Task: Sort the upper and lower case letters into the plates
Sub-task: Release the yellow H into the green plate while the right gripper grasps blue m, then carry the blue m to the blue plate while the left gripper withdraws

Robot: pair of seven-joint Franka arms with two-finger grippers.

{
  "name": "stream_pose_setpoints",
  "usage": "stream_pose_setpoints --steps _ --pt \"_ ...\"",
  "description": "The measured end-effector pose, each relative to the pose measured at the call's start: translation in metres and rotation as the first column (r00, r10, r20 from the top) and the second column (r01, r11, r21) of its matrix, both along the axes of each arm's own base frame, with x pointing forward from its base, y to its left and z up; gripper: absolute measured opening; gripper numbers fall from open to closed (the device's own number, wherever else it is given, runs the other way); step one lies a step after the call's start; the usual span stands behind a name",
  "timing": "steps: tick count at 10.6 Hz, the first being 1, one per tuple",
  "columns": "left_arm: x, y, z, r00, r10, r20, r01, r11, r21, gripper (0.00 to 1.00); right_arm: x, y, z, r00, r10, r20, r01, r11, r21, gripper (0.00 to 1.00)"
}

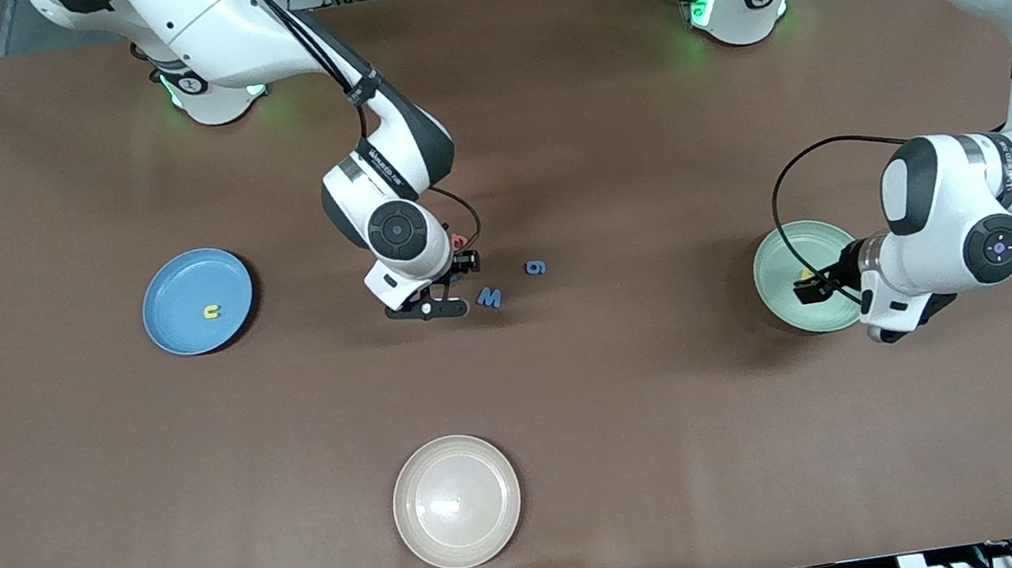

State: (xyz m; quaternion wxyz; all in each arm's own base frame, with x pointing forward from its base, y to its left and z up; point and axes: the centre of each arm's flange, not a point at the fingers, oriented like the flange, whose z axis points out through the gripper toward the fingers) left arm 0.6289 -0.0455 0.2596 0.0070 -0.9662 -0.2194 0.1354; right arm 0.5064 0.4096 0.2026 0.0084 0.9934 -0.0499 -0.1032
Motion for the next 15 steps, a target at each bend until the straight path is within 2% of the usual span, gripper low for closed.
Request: stream_pose_setpoints --steps 3,8,10,11,13,14,15 --pt "0.001 -0.024 0.011 0.999 -0.035 0.018 0.035 0.999 -0.015 1.00 0.001 -0.002 -0.015 1.000 0.006 0.030 -0.006 1.000 0.003 0.85" --pt "-0.003 -0.062 0.025 0.999 -0.043 0.032 0.044 0.999 -0.026 1.00 -0.006 -0.004 -0.025 1.000 0.011 0.015 -0.011 1.000 -0.010 0.78" --pt "-0.004 -0.069 0.031 0.998 -0.048 0.038 0.049 0.998 -0.024 1.00 -0.008 -0.003 -0.026 1.000 0.014 0.016 -0.014 1.000 -0.009 0.67" --pt "-0.004 -0.069 0.031 0.998 -0.048 0.038 0.049 0.999 -0.024 1.00 -0.008 -0.002 -0.026 1.000 0.015 0.017 -0.015 1.000 -0.009 0.53" --pt "-0.003 -0.069 0.032 0.998 -0.045 0.041 0.046 0.999 -0.024 1.00 -0.008 -0.002 -0.025 1.000 0.015 0.018 -0.015 1.000 -0.008 0.44" --pt "-0.003 -0.074 0.035 0.999 -0.034 0.040 0.035 0.999 -0.020 1.00 -0.008 -0.001 -0.025 1.000 0.016 0.021 -0.016 1.000 -0.005 0.34" --pt "-0.003 -0.085 0.041 0.999 -0.021 0.035 0.022 1.000 -0.012 1.00 -0.008 -0.001 -0.025 1.000 0.016 0.021 -0.016 1.000 -0.005 0.32"
